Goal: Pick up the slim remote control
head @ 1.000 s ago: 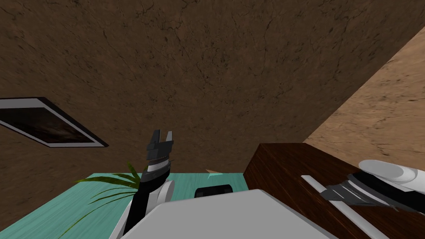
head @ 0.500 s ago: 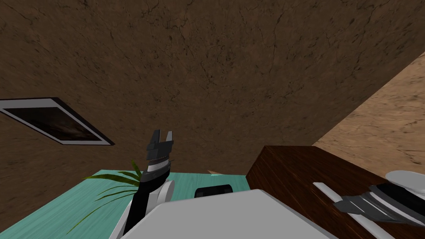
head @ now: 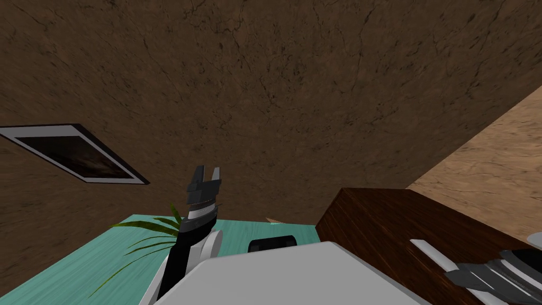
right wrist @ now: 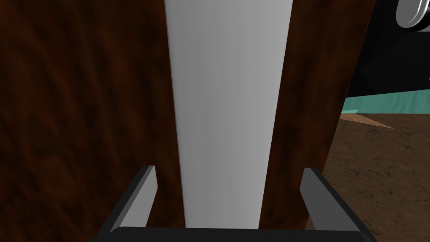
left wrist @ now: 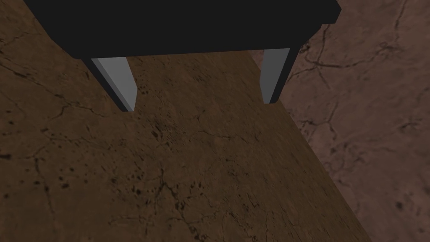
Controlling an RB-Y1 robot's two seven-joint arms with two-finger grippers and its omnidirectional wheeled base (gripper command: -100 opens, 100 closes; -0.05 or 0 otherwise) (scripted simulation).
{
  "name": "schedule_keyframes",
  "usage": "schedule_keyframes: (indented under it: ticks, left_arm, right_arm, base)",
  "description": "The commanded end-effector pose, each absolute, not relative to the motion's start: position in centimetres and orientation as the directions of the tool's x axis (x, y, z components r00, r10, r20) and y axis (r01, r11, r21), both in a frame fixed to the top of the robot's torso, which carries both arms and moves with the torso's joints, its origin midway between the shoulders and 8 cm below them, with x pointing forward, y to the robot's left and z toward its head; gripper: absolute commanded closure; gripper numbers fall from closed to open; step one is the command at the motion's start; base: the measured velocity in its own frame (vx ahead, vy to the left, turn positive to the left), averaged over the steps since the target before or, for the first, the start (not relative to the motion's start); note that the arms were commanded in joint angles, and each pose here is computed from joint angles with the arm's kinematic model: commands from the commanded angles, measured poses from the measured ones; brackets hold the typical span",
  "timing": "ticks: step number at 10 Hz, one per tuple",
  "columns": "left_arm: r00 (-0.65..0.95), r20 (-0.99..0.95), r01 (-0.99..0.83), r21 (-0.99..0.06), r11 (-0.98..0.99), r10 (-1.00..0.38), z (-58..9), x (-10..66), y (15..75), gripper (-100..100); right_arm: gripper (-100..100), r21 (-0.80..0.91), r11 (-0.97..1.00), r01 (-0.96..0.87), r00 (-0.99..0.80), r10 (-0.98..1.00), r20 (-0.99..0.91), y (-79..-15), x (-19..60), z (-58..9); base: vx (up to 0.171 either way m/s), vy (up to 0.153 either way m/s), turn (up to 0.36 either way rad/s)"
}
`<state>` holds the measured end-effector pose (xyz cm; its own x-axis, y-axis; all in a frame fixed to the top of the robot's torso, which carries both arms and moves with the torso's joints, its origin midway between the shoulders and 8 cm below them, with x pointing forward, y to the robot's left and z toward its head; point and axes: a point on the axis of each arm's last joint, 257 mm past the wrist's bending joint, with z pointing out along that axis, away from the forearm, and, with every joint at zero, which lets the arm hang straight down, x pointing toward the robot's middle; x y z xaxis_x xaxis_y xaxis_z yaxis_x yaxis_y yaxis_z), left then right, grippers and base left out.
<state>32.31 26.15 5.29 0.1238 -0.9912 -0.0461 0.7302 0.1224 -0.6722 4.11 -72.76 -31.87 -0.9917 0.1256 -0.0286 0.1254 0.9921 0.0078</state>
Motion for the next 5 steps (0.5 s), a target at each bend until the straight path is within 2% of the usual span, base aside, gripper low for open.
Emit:
schedule_keyframes:
  ticks: [1, 5]
  left_arm:
    - [0.124, -0.046, 0.730, -0.672, 0.122, -0.991, 5.29, 32.31, 26.15, 0]
    - [0.124, -0.046, 0.730, -0.672, 0.122, -0.991, 5.29, 32.31, 26.15, 0]
  right_arm:
    - [100, 0.008, 0.992, 0.125, -0.992, 0.126, -0.029, -72.76, 4.11, -31.87]
    - [100, 0.007, 0.992, 0.125, -0.992, 0.126, -0.029, -72.77, 4.12, -31.87]
  base:
    - [0.000, 0.000, 0.000]
    - [0.000, 0.000, 0.000]
